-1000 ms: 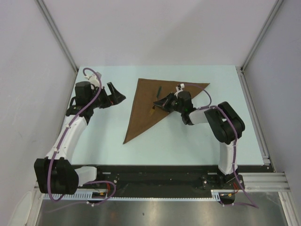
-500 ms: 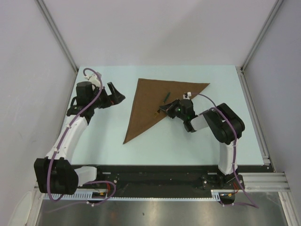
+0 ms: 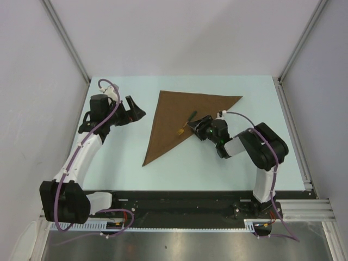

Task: Fold the napkin, place the utensils inside, and roll it up
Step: Place the utensil onto the napkin

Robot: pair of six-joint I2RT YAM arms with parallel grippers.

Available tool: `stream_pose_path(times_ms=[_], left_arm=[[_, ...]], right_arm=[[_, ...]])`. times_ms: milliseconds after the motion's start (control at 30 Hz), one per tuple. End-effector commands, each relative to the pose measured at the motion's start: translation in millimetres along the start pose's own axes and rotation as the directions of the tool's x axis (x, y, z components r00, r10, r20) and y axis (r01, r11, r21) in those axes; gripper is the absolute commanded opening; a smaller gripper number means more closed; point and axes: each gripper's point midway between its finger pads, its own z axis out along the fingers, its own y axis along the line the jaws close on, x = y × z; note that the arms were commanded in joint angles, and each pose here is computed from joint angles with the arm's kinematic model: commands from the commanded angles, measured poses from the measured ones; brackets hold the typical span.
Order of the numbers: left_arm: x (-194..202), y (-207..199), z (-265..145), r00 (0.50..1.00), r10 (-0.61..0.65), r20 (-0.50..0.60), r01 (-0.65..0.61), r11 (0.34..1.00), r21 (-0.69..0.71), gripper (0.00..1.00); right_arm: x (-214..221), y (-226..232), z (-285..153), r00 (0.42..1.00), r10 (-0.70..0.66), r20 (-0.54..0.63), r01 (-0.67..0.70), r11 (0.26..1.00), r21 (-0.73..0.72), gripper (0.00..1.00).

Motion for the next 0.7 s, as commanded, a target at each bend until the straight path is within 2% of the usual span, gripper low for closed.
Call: stream_pose_path(times_ms=[0, 100, 133, 200, 233, 267, 333, 367, 433, 467, 533, 567, 600, 667], left_arm=[[-0.8, -3.2, 0.9, 1.0, 0.022, 0.002, -0.022, 1.0, 0.012, 1.0], [0.2, -4.6, 1.3, 1.0, 0.02, -0.002, -0.02, 1.0, 0.022, 0.99], [0.2, -4.7, 1.3, 1.0, 0.019, -0.002, -0.018, 1.0, 0.022, 0.99], [1.3, -4.6, 2.3, 1.0, 0.017, -0.008, -0.017, 1.0, 0.024, 0.99], [1.3, -5.3, 2.0, 1.0, 0.018, -0.007, -0.018, 1.0, 0.026, 0.99], [1.3, -5.3, 2.0, 1.0, 0.018, -0.007, -0.018, 1.0, 0.026, 0.99], [0.8, -4.0, 1.4, 1.0, 0.021, -0.004, -0.021, 1.0, 0.017, 0.99], [0.0, -3.8, 1.3, 1.0, 0.023, -0.001, -0.023, 1.0, 0.015, 0.99], [1.0, -3.2, 1.7, 1.0, 0.024, -0.005, -0.024, 1.0, 0.012, 0.99], [0.7, -3.4, 1.5, 1.0, 0.024, -0.005, -0.024, 1.0, 0.012, 0.99], [1.4, -3.8, 2.0, 1.0, 0.024, -0.007, -0.024, 1.0, 0.014, 0.99], [1.4, -3.8, 2.1, 1.0, 0.024, -0.009, -0.023, 1.0, 0.013, 0.99], [1.3, -3.5, 2.2, 1.0, 0.024, -0.008, -0.023, 1.0, 0.012, 0.99], [2.1, -4.4, 2.2, 1.0, 0.022, -0.011, -0.022, 1.0, 0.015, 0.99]], right_arm=[[-19.7, 36.7, -26.6, 0.987, -0.133, 0.09, 0.138, 0.989, -0.049, 0.55], [-25.1, 45.9, -32.1, 0.95, -0.299, 0.092, 0.303, 0.953, -0.024, 0.56], [-32.7, 64.7, -26.6, 0.936, -0.334, 0.11, 0.34, 0.939, -0.045, 0.57], [-30.7, 50.0, -17.3, 0.9, -0.434, 0.042, 0.433, 0.901, 0.041, 0.58], [-38.3, 71.4, -7.5, 0.887, -0.458, 0.057, 0.458, 0.889, 0.024, 0.58], [-34.1, 50.9, -0.2, 0.876, -0.482, 0.0, 0.48, 0.873, 0.085, 0.58], [-40.0, 48.5, 11.8, 0.84, -0.542, -0.033, 0.541, 0.832, 0.12, 0.57], [-49.8, 52.9, 20.0, 0.828, -0.56, -0.042, 0.558, 0.812, 0.171, 0.56], [-53.8, 33.3, 31.0, 0.791, -0.603, -0.102, 0.608, 0.757, 0.241, 0.53], [-60.5, 41.8, 35.6, 0.781, -0.614, -0.116, 0.62, 0.736, 0.271, 0.52], [-60.1, 20.4, 42.2, 0.762, -0.618, -0.194, 0.643, 0.688, 0.336, 0.5], [-60.7, 6.2, 36.9, 0.759, -0.605, -0.241, 0.646, 0.653, 0.396, 0.5], [-66.0, 15.6, 42.3, 0.759, -0.609, -0.231, 0.644, 0.648, 0.406, 0.5], [-62.6, -4.2, 41.4, 0.758, -0.585, -0.288, 0.646, 0.612, 0.457, 0.5]])
